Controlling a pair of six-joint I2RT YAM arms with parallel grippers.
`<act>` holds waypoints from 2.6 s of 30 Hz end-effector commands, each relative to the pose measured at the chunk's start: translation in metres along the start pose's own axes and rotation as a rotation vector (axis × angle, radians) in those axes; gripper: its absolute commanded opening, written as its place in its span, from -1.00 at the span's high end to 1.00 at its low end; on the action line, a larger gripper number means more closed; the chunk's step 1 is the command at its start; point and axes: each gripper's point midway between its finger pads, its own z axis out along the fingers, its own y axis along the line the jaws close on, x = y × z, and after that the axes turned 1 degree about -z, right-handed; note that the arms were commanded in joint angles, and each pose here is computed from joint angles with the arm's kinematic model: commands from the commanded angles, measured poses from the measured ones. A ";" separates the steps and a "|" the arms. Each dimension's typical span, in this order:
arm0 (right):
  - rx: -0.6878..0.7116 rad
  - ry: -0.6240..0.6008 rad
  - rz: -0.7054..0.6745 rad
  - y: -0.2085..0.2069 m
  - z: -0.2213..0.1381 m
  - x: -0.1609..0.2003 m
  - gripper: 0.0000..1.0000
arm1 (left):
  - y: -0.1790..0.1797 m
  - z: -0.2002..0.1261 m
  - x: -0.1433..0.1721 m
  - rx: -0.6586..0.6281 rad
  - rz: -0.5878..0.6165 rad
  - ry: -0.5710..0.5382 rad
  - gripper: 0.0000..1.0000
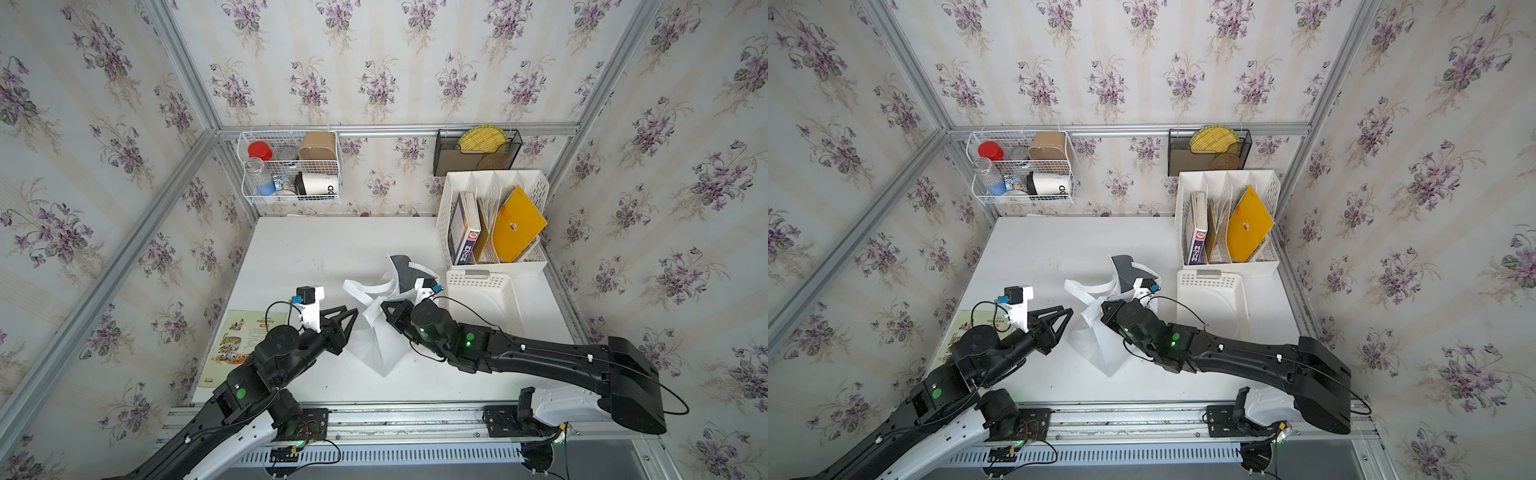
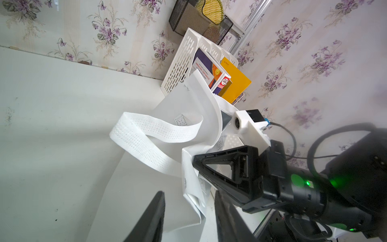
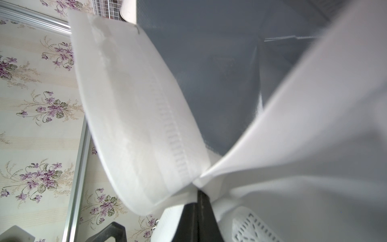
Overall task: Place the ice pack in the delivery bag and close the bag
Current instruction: Seal the delivery bag at the center of the board.
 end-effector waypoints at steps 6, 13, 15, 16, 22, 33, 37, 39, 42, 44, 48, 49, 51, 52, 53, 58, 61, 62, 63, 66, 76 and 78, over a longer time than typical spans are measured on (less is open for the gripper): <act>0.062 0.005 -0.030 -0.020 -0.005 0.002 1.00 | 0.000 0.012 0.004 -0.040 -0.031 0.071 -0.03; 0.052 0.002 -0.028 -0.020 -0.010 0.002 1.00 | 0.000 0.027 0.013 -0.043 -0.069 0.153 -0.09; 0.049 0.000 -0.027 -0.020 -0.011 0.001 1.00 | -0.004 0.032 0.015 -0.015 -0.094 0.184 -0.09; 0.049 0.000 -0.028 -0.020 -0.012 0.001 1.00 | -0.005 0.034 0.016 -0.004 -0.110 0.197 -0.09; 0.041 -0.004 -0.025 -0.019 -0.014 0.000 1.00 | -0.011 0.041 0.022 0.073 -0.177 0.265 -0.08; 0.029 0.000 -0.024 -0.017 -0.016 0.002 1.00 | -0.027 0.052 0.032 0.176 -0.214 0.370 0.08; 0.025 0.001 -0.022 -0.016 -0.016 0.002 1.00 | -0.027 0.057 0.039 0.179 -0.211 0.411 0.21; 0.025 0.000 -0.023 -0.017 -0.016 0.002 1.00 | -0.025 0.057 0.040 0.169 -0.211 0.419 0.27; 0.024 0.000 -0.022 -0.016 -0.016 0.002 1.00 | -0.023 0.056 0.040 0.165 -0.211 0.413 0.33; 0.021 0.001 -0.022 -0.015 -0.016 0.003 1.00 | -0.023 0.057 0.040 0.163 -0.214 0.412 0.38; 0.018 0.002 -0.023 -0.015 -0.017 0.004 1.00 | -0.022 0.058 0.042 0.164 -0.219 0.420 0.49; 0.019 0.002 -0.023 -0.015 -0.016 0.004 1.00 | -0.022 0.058 0.042 0.163 -0.219 0.422 0.52; 0.014 0.001 -0.023 -0.015 -0.016 0.004 1.00 | -0.021 0.058 0.042 0.161 -0.220 0.422 0.55; 0.014 0.001 -0.024 -0.015 -0.016 0.004 1.00 | -0.021 0.058 0.043 0.160 -0.220 0.423 0.56; 0.012 0.001 -0.025 -0.014 -0.017 0.004 1.00 | -0.020 0.058 0.042 0.159 -0.221 0.422 0.59; -0.007 -0.002 -0.033 -0.010 -0.018 0.005 1.00 | -0.020 0.059 0.043 0.155 -0.218 0.429 0.71; -0.017 -0.007 -0.043 -0.007 -0.019 0.004 1.00 | -0.021 0.058 0.043 0.161 -0.218 0.433 0.84; -0.019 -0.007 -0.045 -0.006 -0.019 0.005 1.00 | -0.021 0.058 0.043 0.162 -0.217 0.435 0.88; -0.023 -0.009 -0.046 -0.005 -0.020 0.004 1.00 | -0.021 0.058 0.043 0.161 -0.215 0.435 0.91; -0.032 -0.013 -0.058 -0.003 -0.020 0.003 1.00 | -0.022 0.055 0.042 0.163 -0.205 0.436 1.00; -0.064 -0.099 -0.151 0.010 -0.039 -0.019 0.58 | -0.025 0.045 0.040 0.173 -0.180 0.437 1.00; -0.067 -0.115 -0.174 0.013 -0.046 -0.024 0.35 | -0.027 0.044 0.040 0.180 -0.176 0.439 1.00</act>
